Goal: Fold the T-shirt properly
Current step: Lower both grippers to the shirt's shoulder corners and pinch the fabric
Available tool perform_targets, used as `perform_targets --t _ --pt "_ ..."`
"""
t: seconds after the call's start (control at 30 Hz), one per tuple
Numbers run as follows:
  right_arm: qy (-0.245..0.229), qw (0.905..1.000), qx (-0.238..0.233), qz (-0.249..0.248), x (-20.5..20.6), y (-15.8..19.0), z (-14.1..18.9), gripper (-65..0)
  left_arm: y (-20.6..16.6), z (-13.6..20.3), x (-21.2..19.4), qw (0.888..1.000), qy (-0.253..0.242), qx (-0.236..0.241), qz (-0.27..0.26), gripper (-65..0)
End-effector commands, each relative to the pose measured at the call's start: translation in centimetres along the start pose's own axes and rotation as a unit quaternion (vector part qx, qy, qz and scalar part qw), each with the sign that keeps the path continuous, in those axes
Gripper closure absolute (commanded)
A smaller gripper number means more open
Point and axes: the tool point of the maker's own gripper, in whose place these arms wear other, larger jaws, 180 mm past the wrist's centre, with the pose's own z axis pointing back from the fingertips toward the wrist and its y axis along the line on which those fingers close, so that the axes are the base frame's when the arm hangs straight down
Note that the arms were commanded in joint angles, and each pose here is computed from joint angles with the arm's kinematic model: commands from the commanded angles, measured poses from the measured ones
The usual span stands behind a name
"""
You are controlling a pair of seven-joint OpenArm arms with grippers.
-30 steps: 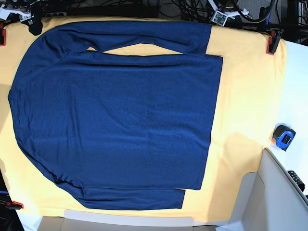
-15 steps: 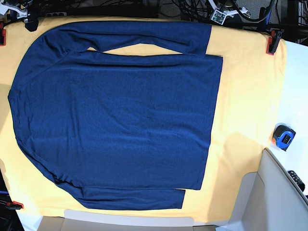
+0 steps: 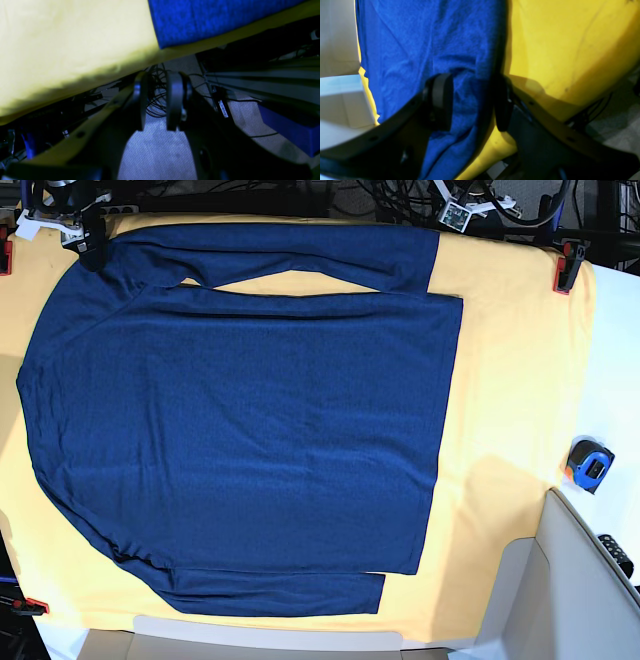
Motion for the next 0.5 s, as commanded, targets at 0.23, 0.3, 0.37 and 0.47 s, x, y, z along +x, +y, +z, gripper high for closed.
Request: perform_targets --t 0.23,0.3,0.37,0.47 --pt "0.003 0.9978 -0.034 0.056 0.2 -0.9 -0.1 -16.7 0.8 -0.3 2.0 0.999 -0.029 0.020 0.017 -15.7" --pt "0.009 0.9966 -0.044 0.070 -0.4 -1.1 -0.4 -7.0 1.1 -0.4 2.2 0.998 -0.032 0.029 0.040 -18.2" --pt "0.016 0.9948 -0.055 0.084 -0.9 -1.5 -0.6 0.0 1.4 -0.4 2.4 0.997 -0.035 0.031 0.068 -19.9" --pt "0.036 0.9922 -0.060 0.103 -2.2 -1.4 -1.1 0.0 1.9 -0.2 2.8 0.992 -0.043 0.025 0.120 -20.1"
